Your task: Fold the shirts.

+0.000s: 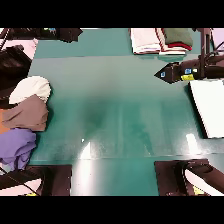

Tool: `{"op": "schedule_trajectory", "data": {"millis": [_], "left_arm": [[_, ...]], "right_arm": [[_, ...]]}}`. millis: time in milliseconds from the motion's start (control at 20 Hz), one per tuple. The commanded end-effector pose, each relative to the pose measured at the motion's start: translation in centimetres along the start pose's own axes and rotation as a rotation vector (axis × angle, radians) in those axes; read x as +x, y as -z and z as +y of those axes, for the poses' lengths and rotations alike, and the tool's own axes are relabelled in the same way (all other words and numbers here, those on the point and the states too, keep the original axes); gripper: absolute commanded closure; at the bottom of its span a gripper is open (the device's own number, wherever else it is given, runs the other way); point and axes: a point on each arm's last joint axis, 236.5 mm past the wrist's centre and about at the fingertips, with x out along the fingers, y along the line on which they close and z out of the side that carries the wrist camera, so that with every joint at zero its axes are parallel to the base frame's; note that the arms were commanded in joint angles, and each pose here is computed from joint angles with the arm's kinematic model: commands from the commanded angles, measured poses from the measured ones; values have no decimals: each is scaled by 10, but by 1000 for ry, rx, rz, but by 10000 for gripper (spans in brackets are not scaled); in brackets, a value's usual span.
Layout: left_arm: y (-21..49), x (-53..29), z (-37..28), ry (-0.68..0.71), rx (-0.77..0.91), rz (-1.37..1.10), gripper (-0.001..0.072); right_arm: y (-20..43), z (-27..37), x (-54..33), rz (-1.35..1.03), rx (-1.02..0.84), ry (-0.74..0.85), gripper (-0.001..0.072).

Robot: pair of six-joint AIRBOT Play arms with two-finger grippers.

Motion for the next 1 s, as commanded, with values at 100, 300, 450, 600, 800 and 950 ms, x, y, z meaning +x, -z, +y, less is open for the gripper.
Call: {"op": "schedule_trajectory", "data": {"millis": [100,300,450,600,800,950], "left_arm": [[0,0,0,-1,0,0,683],[0,0,0,0,0,0,683],[0,0,0,0,0,0,683],[0,0,-1,3,-3,-1,683],[-8,-1,15,-55,48,-34,683],[19,-23,118,-392,33,84,244]], "right_arm": [[0,1,0,1,0,-2,692],[0,1,0,1,0,-2,692],[0,1,0,1,0,-2,692],[0,0,0,1,0,-1,692],[0,1,0,1,0,-2,692],[0,1,0,2,0,-2,691]]}}
